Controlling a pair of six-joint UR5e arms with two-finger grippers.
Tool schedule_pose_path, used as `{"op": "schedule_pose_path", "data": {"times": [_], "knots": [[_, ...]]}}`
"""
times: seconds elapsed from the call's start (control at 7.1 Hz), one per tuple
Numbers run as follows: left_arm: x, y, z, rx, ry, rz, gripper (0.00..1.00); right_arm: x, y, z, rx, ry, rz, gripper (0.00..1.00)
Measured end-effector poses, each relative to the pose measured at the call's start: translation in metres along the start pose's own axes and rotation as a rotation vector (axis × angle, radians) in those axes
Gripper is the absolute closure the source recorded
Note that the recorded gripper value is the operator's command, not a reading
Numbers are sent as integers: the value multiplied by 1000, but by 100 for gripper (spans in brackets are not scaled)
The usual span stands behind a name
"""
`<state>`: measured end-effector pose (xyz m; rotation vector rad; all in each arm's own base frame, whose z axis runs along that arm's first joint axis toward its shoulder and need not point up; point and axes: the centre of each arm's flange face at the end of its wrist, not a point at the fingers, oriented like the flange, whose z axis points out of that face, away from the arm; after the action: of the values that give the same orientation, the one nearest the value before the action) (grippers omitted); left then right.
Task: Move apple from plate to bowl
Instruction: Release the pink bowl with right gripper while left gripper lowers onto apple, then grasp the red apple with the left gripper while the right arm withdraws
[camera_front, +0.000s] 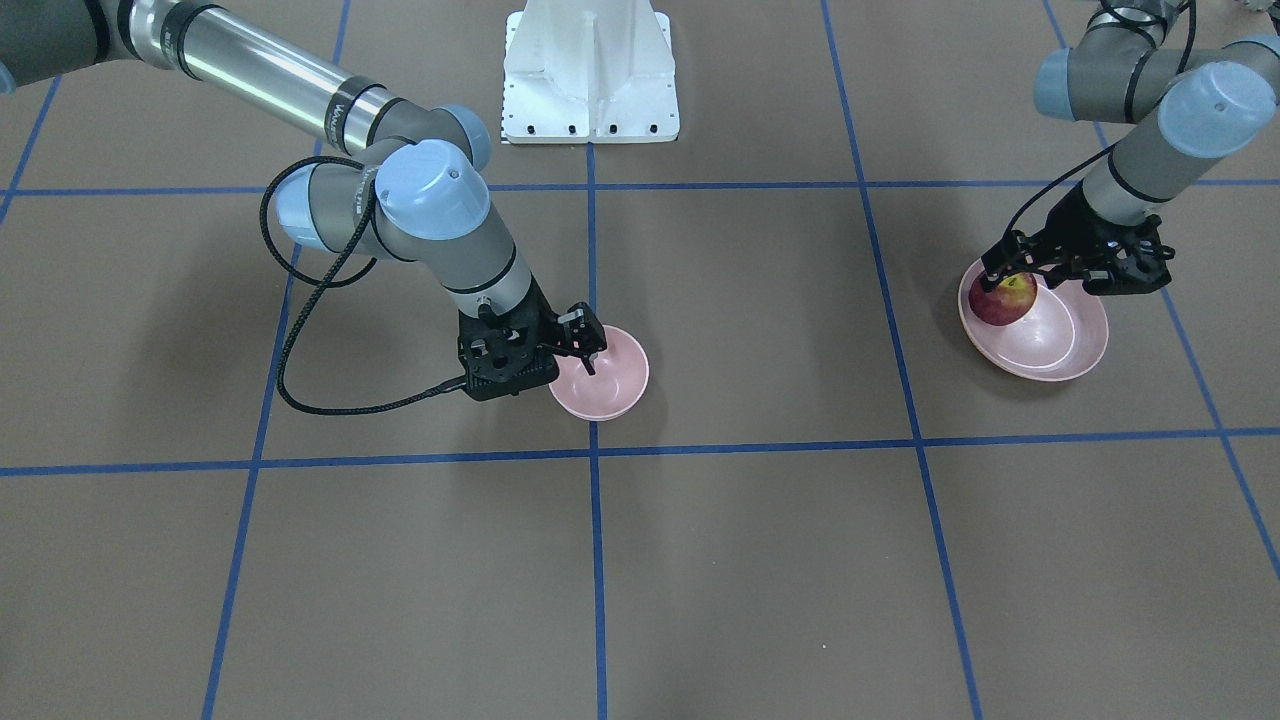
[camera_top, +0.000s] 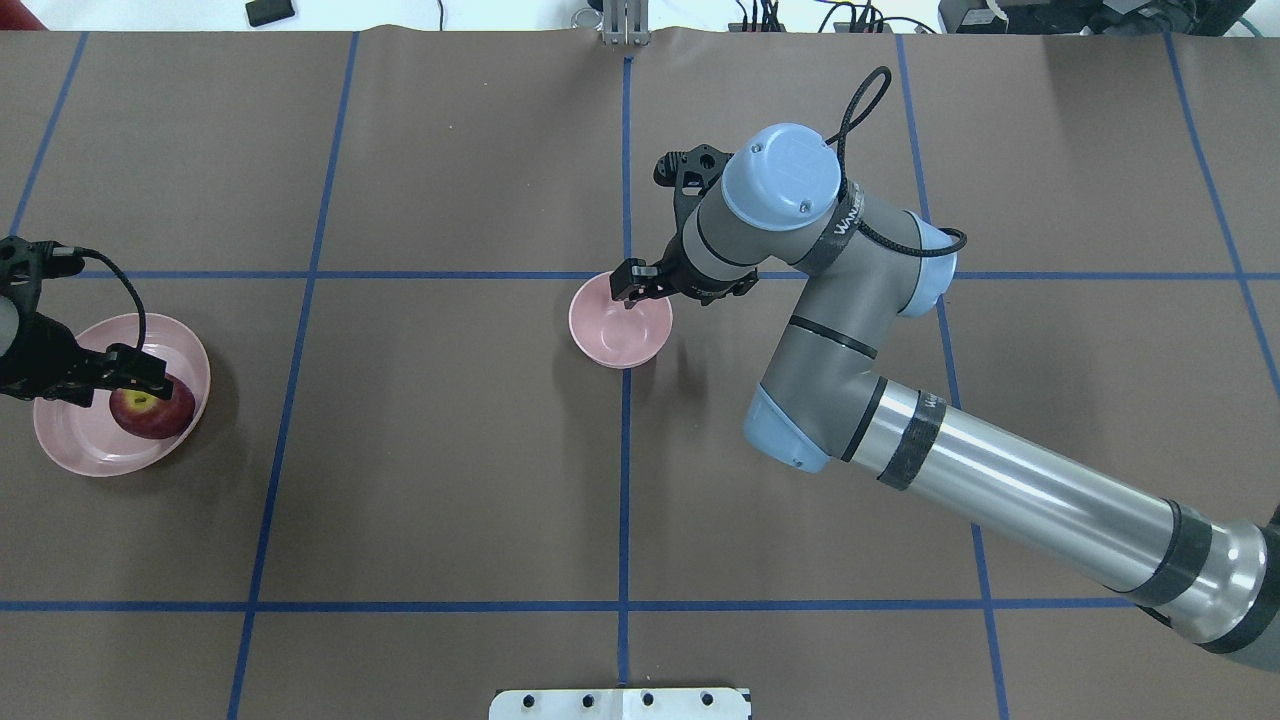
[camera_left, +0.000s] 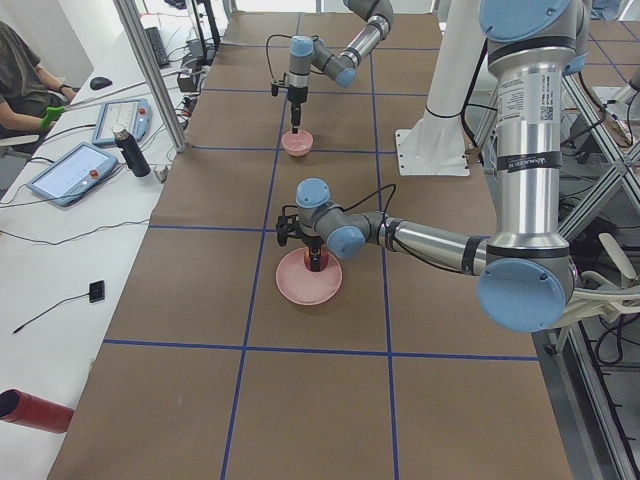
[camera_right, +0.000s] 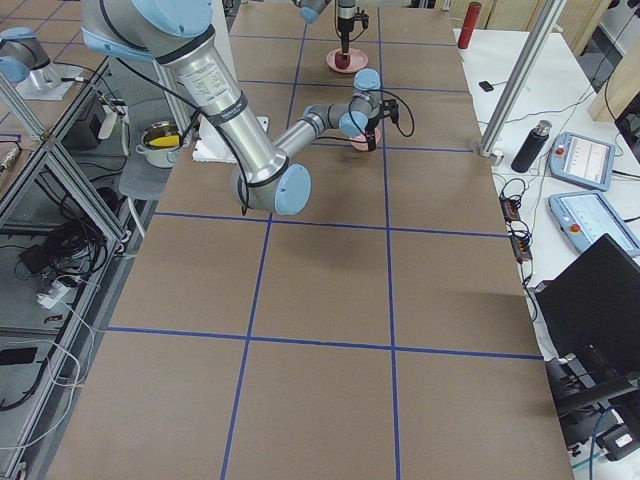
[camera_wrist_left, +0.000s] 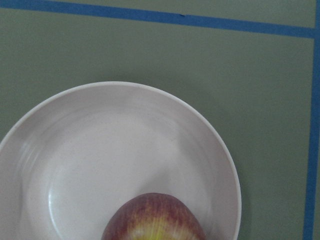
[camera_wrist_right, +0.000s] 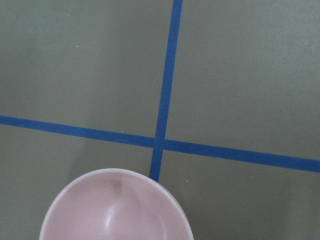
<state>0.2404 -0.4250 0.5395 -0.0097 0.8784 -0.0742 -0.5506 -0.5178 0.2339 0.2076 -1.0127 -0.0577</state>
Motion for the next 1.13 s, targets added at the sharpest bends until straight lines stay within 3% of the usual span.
{"op": "schedule_pose_path", "data": {"times": [1.13], "knots": [[11,7,7,-18,1,-16,2,37,15,-31,4,-19,7,1]]}}
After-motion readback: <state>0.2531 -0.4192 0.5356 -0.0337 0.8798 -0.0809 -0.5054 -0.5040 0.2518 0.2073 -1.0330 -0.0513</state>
